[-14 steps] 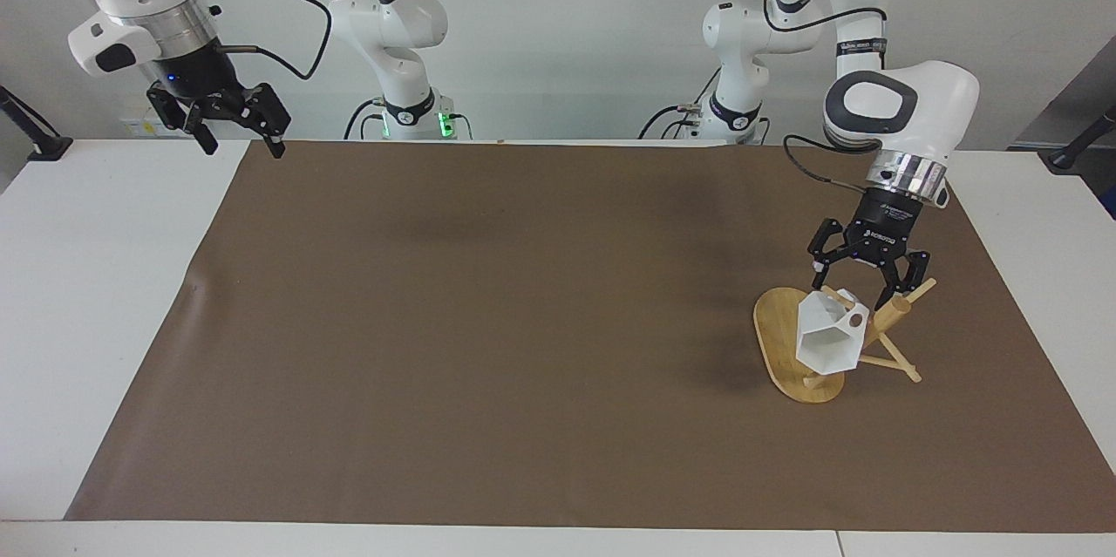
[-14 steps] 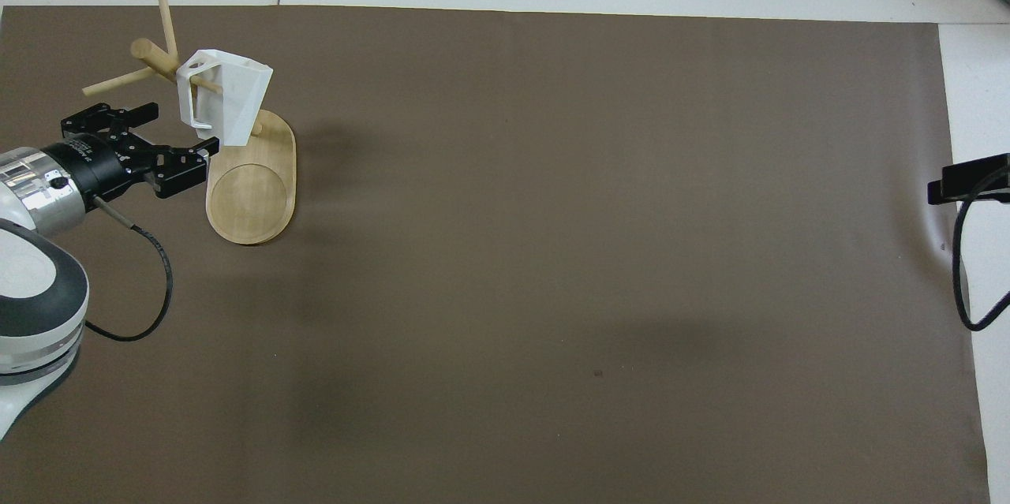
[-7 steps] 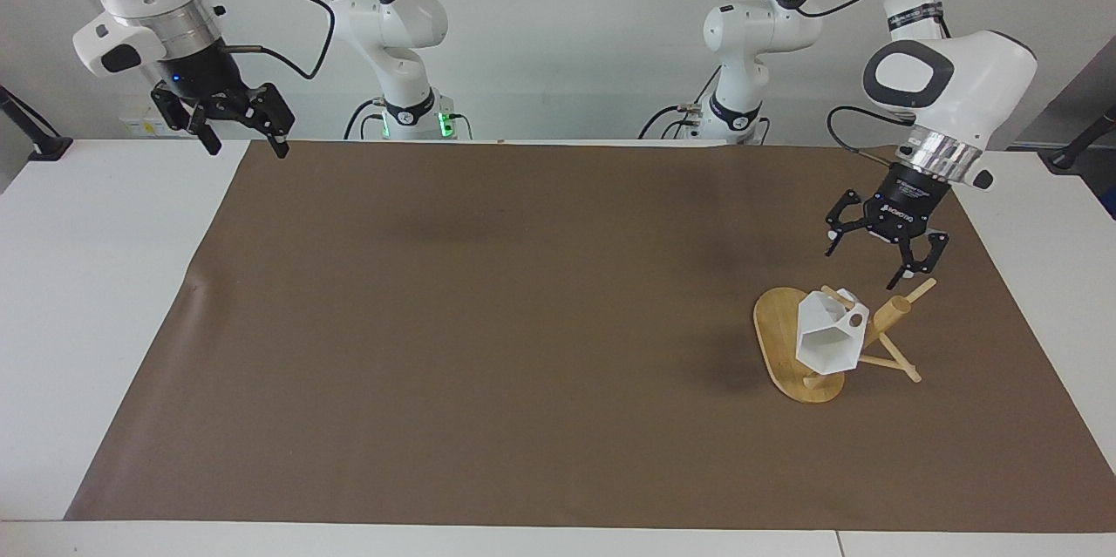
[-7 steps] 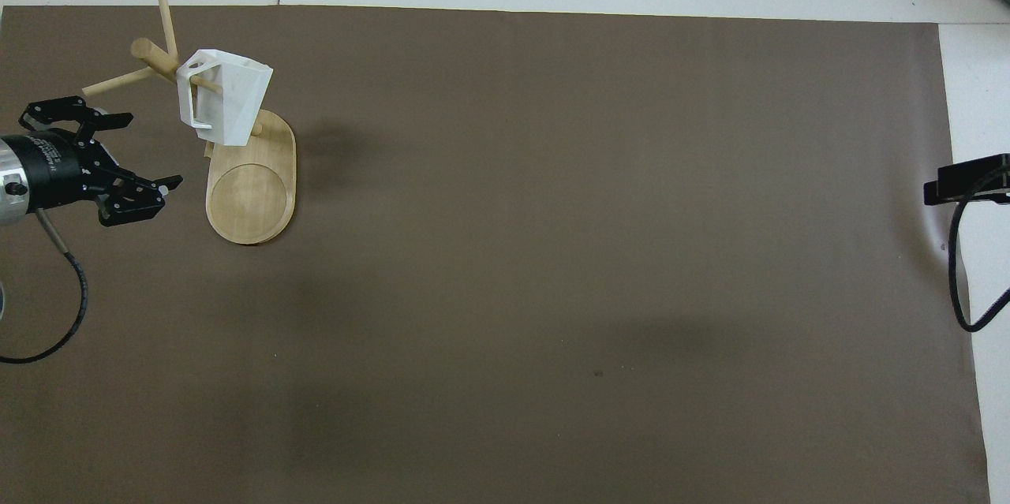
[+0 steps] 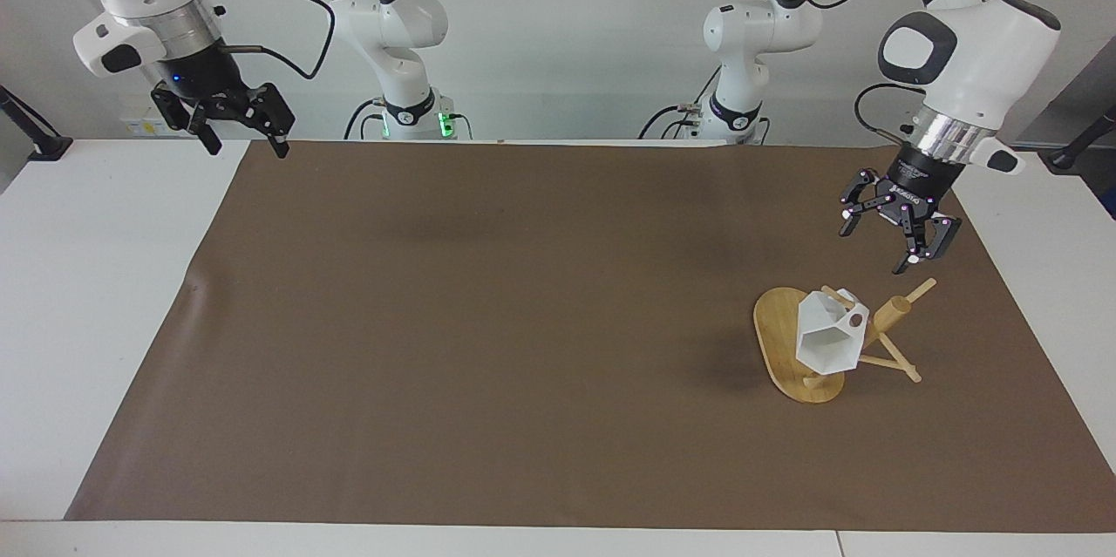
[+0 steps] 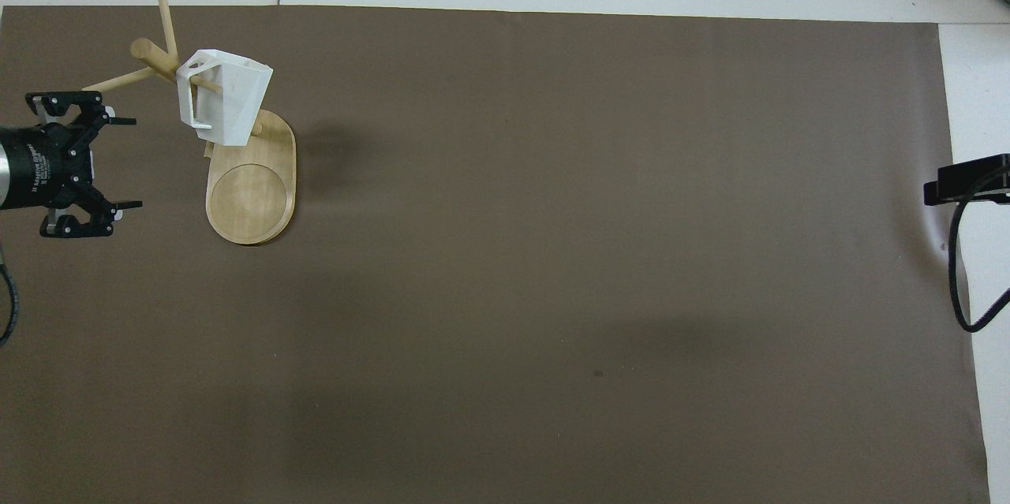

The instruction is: Hang cup on rack

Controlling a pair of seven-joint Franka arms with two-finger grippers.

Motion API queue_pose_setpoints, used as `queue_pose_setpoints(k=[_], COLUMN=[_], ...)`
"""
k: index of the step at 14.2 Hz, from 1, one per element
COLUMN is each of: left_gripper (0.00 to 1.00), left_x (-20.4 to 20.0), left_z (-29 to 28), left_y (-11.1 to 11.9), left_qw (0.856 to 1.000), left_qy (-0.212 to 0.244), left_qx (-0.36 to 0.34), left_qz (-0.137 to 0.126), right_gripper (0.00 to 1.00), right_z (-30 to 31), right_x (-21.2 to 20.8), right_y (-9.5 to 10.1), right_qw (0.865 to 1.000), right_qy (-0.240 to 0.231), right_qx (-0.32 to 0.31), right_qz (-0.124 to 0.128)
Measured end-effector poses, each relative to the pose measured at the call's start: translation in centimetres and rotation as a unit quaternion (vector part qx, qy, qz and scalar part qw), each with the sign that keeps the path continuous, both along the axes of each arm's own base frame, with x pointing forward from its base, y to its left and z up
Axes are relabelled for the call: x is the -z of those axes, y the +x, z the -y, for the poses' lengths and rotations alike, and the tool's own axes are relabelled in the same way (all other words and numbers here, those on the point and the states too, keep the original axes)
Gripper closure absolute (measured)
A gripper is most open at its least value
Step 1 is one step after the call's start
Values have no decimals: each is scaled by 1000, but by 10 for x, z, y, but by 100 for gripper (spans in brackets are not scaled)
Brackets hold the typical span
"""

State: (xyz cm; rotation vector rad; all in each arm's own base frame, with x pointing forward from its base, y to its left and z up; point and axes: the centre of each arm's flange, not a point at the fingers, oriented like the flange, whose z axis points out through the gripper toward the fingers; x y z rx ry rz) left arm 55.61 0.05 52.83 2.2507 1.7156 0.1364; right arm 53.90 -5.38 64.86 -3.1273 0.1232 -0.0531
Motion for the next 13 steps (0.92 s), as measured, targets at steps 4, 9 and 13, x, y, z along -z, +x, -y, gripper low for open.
queue_pose_setpoints(k=[4,9,13], left_gripper=[0,0,0], left_x=[-5,-13,-31], left_z=[-13,-19,-16], left_y=[-4,-8,-14], left_qw=[982,919,839], left_qy=[56,126,154], left_qx=[178,375,522], left_qz=[2,2,-18], right_gripper=[0,0,0], right_z=[0,4,3], right_x=[0,0,0], right_y=[0,0,0], right_qw=[1000,1000,1000], right_qy=[0,0,0], right_qx=[0,4,3], right_qz=[0,2,2])
